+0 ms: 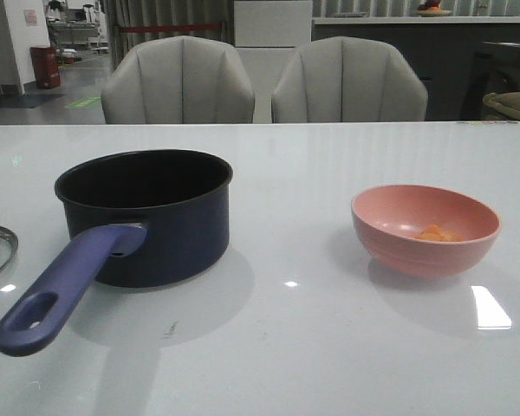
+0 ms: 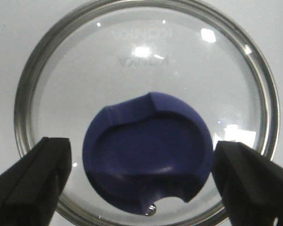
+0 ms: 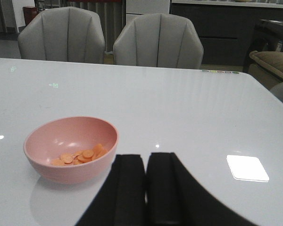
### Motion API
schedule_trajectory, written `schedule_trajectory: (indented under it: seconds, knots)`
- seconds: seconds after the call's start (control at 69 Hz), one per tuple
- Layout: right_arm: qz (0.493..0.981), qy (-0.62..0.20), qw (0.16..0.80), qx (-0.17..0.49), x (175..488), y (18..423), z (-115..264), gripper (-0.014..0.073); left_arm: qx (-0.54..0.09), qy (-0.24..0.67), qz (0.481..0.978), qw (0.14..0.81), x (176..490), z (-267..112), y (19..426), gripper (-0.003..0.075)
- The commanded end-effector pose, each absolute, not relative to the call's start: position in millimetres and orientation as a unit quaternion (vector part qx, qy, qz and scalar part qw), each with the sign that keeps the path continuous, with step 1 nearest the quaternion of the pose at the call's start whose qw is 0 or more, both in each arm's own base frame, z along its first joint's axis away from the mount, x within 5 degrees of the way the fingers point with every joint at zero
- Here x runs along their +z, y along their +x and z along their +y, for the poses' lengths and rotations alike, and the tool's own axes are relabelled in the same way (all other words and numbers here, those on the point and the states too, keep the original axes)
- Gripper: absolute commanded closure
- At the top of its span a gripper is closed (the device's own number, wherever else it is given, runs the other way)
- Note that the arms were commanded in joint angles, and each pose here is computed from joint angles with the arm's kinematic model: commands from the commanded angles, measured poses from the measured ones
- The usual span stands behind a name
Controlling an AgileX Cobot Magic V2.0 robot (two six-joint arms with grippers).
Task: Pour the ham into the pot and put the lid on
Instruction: 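Set the glass lid down on the table beside the saucepan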
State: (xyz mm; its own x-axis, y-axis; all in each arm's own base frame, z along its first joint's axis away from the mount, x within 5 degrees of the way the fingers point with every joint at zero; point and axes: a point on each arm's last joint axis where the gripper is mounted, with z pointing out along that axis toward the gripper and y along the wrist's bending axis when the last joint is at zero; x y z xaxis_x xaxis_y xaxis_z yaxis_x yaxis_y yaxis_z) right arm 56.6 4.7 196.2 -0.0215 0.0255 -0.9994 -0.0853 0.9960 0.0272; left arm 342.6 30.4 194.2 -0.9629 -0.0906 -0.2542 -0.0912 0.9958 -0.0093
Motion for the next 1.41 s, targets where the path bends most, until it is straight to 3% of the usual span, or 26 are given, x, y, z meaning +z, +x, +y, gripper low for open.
schedule_trajectory:
  seconds: [0.0, 0.348, 0.551, 1.058, 1.392]
  knots:
    - [0.676, -0.025, 0.736, 0.037, 207, 54, 5, 0.0438, 0.005, -0.033, 0.980, 0.195, 233, 26, 341, 0.0094]
    - [0.676, -0.025, 0.736, 0.037, 207, 54, 5, 0.0438, 0.003, 0.015, 0.928, 0.373, 319, -1, 300, 0.0094]
    - [0.676, -0.025, 0.736, 0.037, 207, 54, 5, 0.0438, -0.016, 0.002, 0.893, 0.450, 350, -3, 264, 0.0094]
    - [0.676, -0.025, 0.735, 0.036, 206, 55, 5, 0.0438, -0.075, 0.005, 0.774, 0.629, 380, -14, 135, 0.0094]
    - [0.676, -0.025, 0.735, 0.036, 206, 55, 5, 0.0438, -0.096, 0.069, 0.735, 0.668, 351, -17, 67, 0.0095]
